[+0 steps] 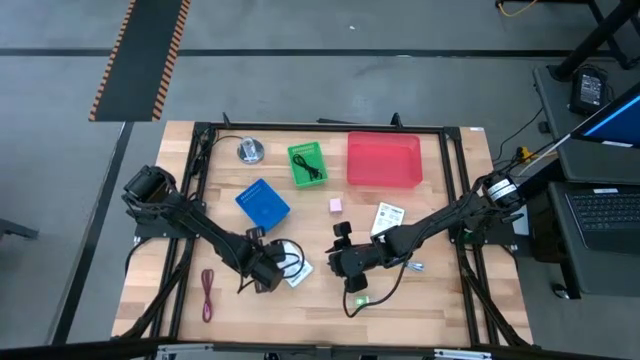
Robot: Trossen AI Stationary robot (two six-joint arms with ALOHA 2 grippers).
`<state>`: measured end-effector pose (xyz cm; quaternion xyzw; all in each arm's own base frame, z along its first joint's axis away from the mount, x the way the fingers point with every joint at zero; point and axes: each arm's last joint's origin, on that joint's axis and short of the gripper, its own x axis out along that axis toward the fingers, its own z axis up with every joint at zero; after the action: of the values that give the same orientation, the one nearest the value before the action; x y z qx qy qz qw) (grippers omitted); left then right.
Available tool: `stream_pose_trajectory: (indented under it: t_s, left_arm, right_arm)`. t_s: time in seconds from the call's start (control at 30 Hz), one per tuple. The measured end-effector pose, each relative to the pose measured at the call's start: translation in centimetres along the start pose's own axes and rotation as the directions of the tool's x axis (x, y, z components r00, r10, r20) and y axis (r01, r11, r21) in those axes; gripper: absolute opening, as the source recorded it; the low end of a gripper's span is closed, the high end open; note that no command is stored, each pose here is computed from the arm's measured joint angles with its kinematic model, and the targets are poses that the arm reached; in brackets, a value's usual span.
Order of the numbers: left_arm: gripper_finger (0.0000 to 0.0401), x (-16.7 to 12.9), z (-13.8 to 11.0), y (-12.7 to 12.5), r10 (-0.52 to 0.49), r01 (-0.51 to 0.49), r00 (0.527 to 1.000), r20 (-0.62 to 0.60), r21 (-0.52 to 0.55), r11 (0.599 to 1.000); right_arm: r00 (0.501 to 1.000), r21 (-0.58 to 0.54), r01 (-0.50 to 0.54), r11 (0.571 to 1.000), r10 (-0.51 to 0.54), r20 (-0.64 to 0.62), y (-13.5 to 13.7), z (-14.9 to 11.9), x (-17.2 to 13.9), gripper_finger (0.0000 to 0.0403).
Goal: Pick and place items into bin
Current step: Put the left white card reader box into the pink bin
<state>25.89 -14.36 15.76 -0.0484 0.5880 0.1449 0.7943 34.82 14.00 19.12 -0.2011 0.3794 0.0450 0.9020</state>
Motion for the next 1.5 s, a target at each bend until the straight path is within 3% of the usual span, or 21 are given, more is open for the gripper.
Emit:
stream_pose_trajectory:
  t_s: [1.5]
  left_arm:
    - [0.0002, 0.77, -0.56, 0.19, 0.002, -0.001, 1.0, 0.01, -0.037, 0.999]
  right_arm:
    - [1.0, 0.0, -0.001, 1.0, 0.001, -0.001, 0.03, -0.02, 0.0, 0.013]
